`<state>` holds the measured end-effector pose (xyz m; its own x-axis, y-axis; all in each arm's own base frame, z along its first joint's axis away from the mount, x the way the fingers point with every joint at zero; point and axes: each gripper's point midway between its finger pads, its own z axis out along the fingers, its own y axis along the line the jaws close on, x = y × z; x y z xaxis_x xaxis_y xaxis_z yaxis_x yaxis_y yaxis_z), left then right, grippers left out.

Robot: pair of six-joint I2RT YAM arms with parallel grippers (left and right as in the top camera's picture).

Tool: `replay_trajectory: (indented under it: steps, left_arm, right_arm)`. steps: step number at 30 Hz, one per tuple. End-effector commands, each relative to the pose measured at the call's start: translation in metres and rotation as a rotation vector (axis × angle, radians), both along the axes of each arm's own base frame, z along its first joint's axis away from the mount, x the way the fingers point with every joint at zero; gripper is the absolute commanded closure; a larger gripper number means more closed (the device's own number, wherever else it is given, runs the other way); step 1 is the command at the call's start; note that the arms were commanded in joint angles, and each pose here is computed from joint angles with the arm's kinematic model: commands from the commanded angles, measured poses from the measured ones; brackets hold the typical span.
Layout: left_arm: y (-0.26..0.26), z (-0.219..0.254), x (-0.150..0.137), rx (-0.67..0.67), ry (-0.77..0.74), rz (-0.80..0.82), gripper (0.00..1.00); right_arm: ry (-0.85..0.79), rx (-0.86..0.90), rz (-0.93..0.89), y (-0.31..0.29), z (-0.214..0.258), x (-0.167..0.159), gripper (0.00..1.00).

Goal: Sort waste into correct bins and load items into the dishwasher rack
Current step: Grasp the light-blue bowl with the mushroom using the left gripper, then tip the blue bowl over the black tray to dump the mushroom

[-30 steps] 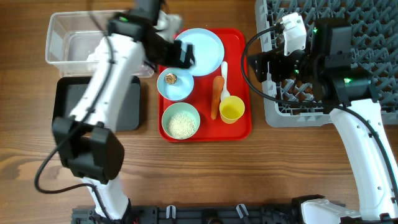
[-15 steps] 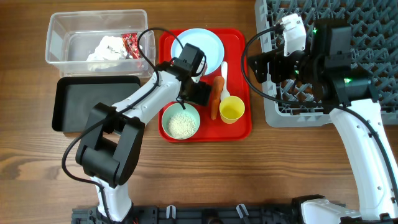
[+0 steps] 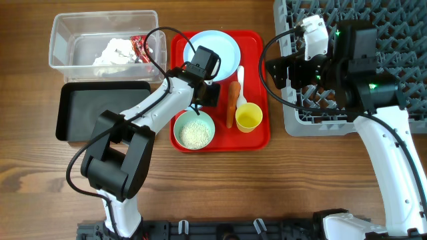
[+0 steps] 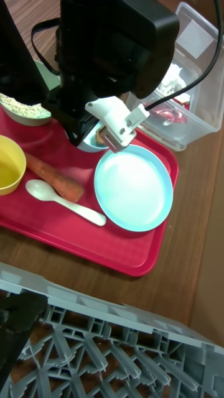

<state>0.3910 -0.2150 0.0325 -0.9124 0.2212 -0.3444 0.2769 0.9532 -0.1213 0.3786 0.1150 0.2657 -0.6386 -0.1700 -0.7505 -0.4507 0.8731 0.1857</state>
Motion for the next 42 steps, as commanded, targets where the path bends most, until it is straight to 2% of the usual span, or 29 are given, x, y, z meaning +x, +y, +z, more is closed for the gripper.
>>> replay_trajectory:
  steps: [1,10,17,19,23,25,30,35,38,42]
  left_arm:
    - [0.000,-0.004,0.002,-0.013,0.001,0.007,0.96]
    - [-0.009,0.014,0.020,-0.048,-0.073,0.002,0.96]
    - [-0.019,0.089,0.033,-0.129,-0.192,-0.007,0.96]
    - [-0.021,0.123,0.029,-0.176,-0.241,-0.018,0.96]
    - [-0.010,0.161,0.013,-0.200,-0.275,-0.005,0.96]
    - [0.013,0.176,-0.004,-0.237,-0.215,0.115,0.96]
    - [0.076,0.185,-0.042,-0.309,-0.017,0.300,0.96]
    - [0.136,0.174,-0.066,-0.336,0.147,0.467,0.96]
    - [0.146,0.169,-0.069,-0.471,0.187,0.420,0.96]
    - [0.165,0.167,-0.061,-0.655,0.155,0.371,0.96]
  right_arm:
    - [-0.003,0.025,0.003,0.002,0.007,0.003,0.00]
    - [-0.006,0.018,-0.001,0.001,0.006,0.003,0.00]
    - [-0.010,0.012,-0.009,-0.001,0.006,0.005,0.00]
    - [-0.010,0.012,-0.009,-0.001,0.006,0.005,0.00]
    - [-0.016,0.012,-0.009,0.000,0.007,0.005,0.00]
    - [-0.025,0.014,-0.009,0.000,0.009,0.007,0.00]
    - [-0.047,0.017,-0.009,0.000,0.013,0.010,0.00]
    - [-0.077,0.023,-0.010,0.001,0.019,0.015,0.00]
    - [-0.087,0.025,-0.010,0.001,0.021,0.016,0.00]
    - [-0.083,0.024,-0.010,0.001,0.020,0.016,0.00]
